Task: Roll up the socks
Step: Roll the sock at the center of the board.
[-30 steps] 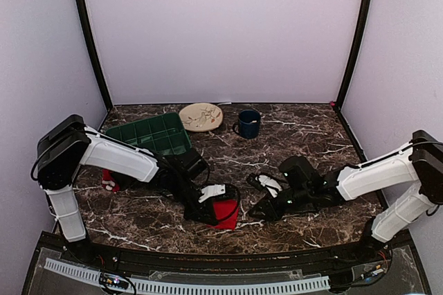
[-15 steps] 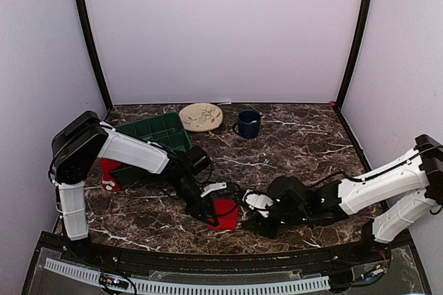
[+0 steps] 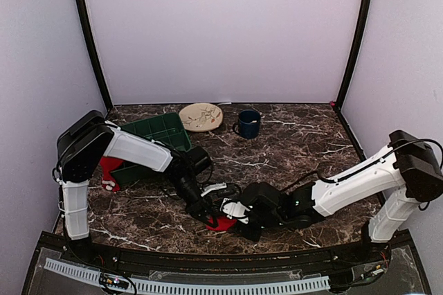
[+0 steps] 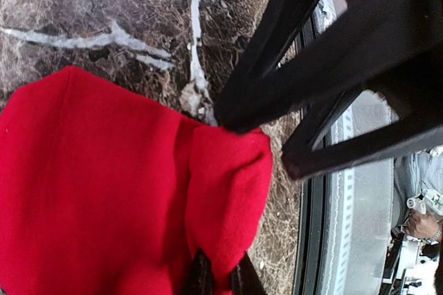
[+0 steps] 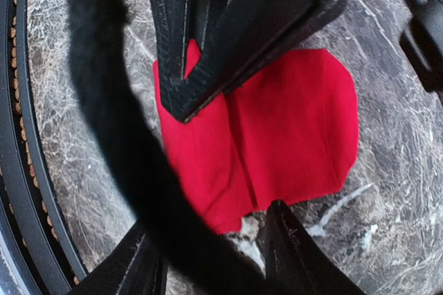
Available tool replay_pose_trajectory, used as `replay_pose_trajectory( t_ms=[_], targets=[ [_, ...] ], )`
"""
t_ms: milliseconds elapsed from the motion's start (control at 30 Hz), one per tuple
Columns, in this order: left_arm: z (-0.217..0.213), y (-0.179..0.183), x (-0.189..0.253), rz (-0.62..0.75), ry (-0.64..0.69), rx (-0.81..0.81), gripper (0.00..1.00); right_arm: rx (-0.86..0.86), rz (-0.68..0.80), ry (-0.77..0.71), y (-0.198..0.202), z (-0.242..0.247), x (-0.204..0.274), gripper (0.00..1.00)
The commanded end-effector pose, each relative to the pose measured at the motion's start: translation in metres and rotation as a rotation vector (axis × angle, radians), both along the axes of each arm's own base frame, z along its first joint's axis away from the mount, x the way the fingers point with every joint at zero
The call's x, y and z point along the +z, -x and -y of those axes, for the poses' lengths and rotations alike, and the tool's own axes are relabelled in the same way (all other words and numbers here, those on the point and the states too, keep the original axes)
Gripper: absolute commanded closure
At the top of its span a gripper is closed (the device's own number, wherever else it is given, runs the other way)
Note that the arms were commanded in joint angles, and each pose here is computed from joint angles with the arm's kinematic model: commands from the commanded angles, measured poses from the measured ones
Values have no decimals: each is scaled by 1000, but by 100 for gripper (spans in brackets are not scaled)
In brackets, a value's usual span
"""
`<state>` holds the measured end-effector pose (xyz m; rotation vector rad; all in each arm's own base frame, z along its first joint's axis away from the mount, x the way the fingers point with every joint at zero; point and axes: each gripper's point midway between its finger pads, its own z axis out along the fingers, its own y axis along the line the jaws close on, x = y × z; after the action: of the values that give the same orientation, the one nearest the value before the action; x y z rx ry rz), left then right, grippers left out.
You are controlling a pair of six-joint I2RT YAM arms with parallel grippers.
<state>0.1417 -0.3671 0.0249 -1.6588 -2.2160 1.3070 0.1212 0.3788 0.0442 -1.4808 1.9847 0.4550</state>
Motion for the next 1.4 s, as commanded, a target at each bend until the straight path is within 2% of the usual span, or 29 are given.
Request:
replay_pose_trajectory(
  t_ms=[0,167,500,600,667,733,833,1133,1367],
  targets=[
    [-13,5,-12,-33,-77,-7,100,47,23,32,2,-11,-2,55],
    [-12,4,-12,-45,-70,-8,100,61,20,62,3,-14,-10,52],
    [-11,6,-12,-61,-64,-16,100,72,22,106,1,-17,-23,53],
    [-11,6,-12,-63,-65,-15,100,72,17,121,1,-16,-29,61],
    [-11,4,-13,-60,-70,-9,99,74,4,127,1,-16,-32,73],
    [-11,2,-14,-56,-80,0,94,68,-16,131,1,-15,-34,84],
    [-11,-3,-15,-46,-100,24,86,54,-50,141,-1,-10,-39,92],
    [-13,-40,-5,43,-87,182,72,13,-195,100,0,0,-44,97],
    [-19,-61,5,129,-60,273,68,13,-329,47,1,-1,-43,97]
  ],
)
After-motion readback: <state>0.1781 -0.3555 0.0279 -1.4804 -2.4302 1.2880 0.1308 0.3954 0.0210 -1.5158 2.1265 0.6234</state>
